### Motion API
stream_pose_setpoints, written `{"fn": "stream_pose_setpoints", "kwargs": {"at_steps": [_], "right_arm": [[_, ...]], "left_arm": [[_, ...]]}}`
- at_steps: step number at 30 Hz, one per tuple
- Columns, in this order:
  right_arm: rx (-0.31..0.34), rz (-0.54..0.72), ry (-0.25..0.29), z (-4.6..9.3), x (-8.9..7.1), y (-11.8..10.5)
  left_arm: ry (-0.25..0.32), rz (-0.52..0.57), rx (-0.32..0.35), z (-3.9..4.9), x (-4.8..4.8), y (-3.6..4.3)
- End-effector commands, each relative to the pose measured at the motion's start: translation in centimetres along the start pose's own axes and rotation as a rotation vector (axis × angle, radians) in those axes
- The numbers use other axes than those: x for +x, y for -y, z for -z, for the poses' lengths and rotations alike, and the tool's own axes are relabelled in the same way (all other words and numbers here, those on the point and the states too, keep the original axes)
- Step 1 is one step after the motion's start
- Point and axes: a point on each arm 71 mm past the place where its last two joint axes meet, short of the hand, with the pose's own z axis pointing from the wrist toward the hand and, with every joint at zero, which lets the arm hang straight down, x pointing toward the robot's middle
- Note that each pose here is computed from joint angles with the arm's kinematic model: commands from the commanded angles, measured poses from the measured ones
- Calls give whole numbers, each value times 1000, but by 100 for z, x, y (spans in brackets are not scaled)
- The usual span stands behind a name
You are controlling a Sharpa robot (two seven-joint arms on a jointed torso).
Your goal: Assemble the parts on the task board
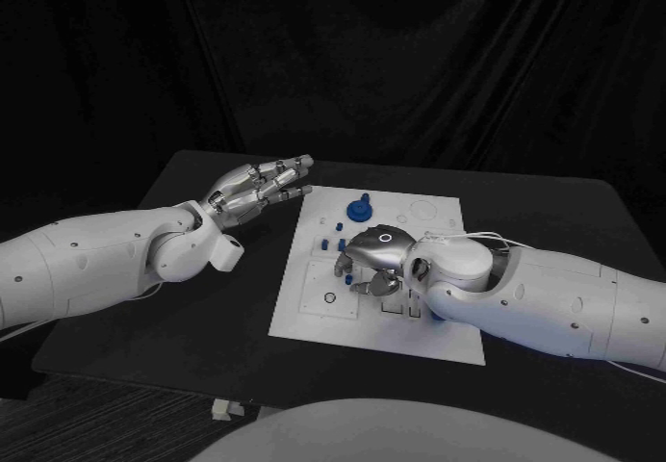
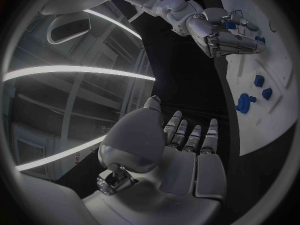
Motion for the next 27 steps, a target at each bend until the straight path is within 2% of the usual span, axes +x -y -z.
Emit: {"fn": "stream_pose_setpoints", "kwargs": {"at_steps": [1,5,8,14,17,22,27], "right_arm": [[14,3,43,22,-19,18],[14,4,83,69,-69,41],[14,10,138,145,-187,89],[49,-33,246,339,-508,259],[101,-39,286,501,-713,428],[190,-30,287,688,-842,682],[277,-9,218,807,-807,881]], "left_arm": [[-10,15,48,-1,13,26],[-9,15,47,1,13,22],[-9,15,47,5,13,21],[-6,14,46,13,6,21],[-4,13,46,18,1,22],[-4,12,47,9,4,19],[-6,14,49,2,17,20]]}}
